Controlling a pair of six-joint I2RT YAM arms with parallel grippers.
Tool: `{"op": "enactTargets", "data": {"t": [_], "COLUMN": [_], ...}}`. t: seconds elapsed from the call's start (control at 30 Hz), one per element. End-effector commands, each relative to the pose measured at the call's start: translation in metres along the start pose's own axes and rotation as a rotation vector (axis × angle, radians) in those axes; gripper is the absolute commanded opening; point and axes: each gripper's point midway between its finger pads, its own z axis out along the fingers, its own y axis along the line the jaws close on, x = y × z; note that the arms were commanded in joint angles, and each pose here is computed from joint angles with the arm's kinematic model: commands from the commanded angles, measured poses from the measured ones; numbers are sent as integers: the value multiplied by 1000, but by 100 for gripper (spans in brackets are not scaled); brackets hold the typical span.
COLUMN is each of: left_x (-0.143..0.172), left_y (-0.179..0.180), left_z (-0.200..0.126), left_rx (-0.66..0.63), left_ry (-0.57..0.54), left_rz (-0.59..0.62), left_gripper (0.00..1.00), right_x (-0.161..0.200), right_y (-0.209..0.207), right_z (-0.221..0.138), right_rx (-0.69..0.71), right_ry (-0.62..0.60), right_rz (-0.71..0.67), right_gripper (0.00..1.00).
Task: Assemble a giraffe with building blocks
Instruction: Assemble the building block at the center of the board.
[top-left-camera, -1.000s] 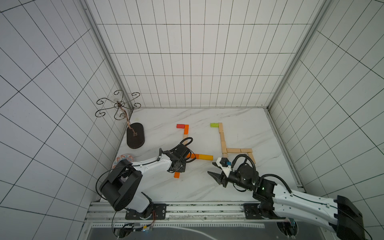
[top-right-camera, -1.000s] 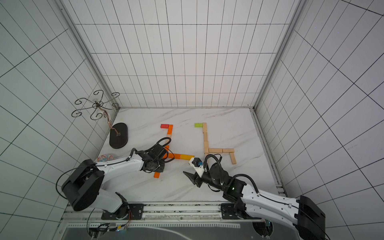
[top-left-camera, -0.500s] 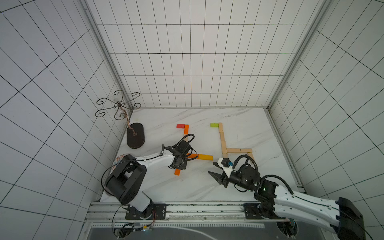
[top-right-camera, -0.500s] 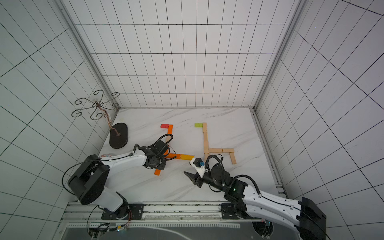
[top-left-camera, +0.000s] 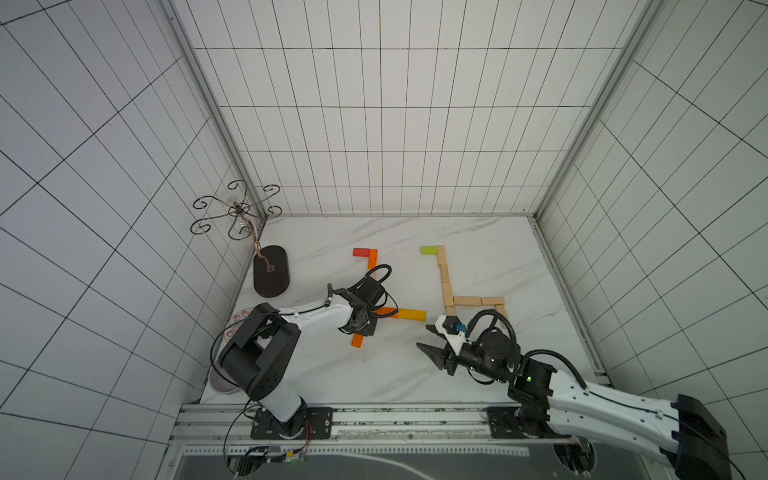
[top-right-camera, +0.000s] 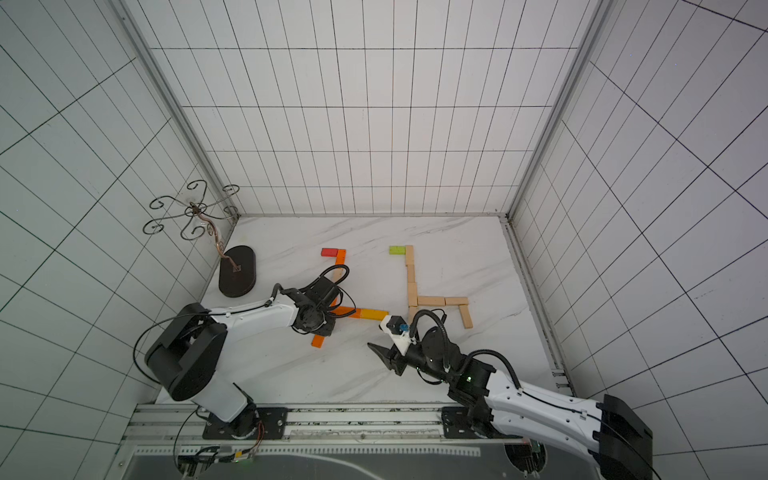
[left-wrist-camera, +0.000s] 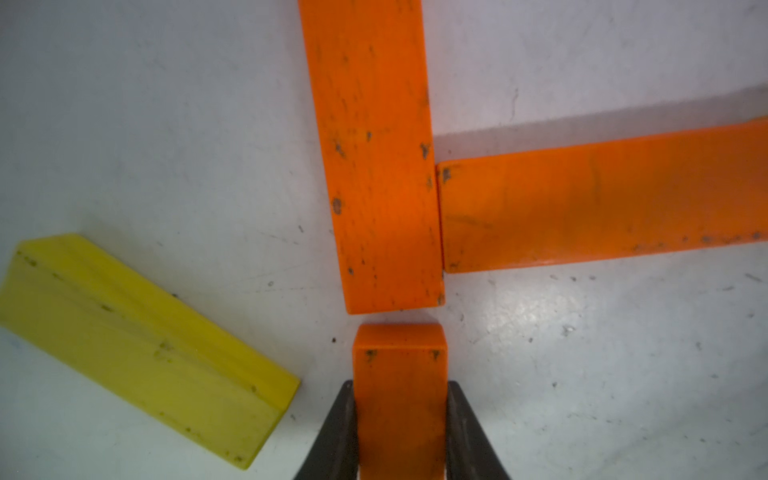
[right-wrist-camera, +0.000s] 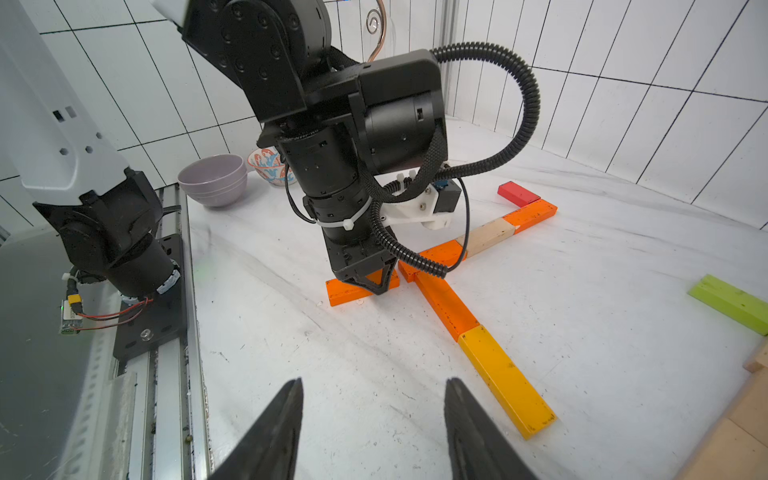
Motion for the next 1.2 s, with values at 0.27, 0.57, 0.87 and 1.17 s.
{"op": "enactTargets", "data": {"t": [0.27,0.57,0.87,1.17], "left_x": [-16,-17,-19,-34], "left_y": [-1,-3,-2,2], "left_z": [0,2,-5,-51], "left_rx": [6,10,13,13], "left_ry": [-24,-20,-32,-124], "left_rz": [1,4,-1,-23], "left_gripper": [28,32,40,52], "right_x": [19,20,20,19], "right_y": [-1,0,0,1], "right_z": [1,3,3,2], "right_rx": [6,2,-1,-3], "right_ry": [29,39,39,33], "right_rz": [14,12,11,11], "right_gripper": [55,56,56,56]}}
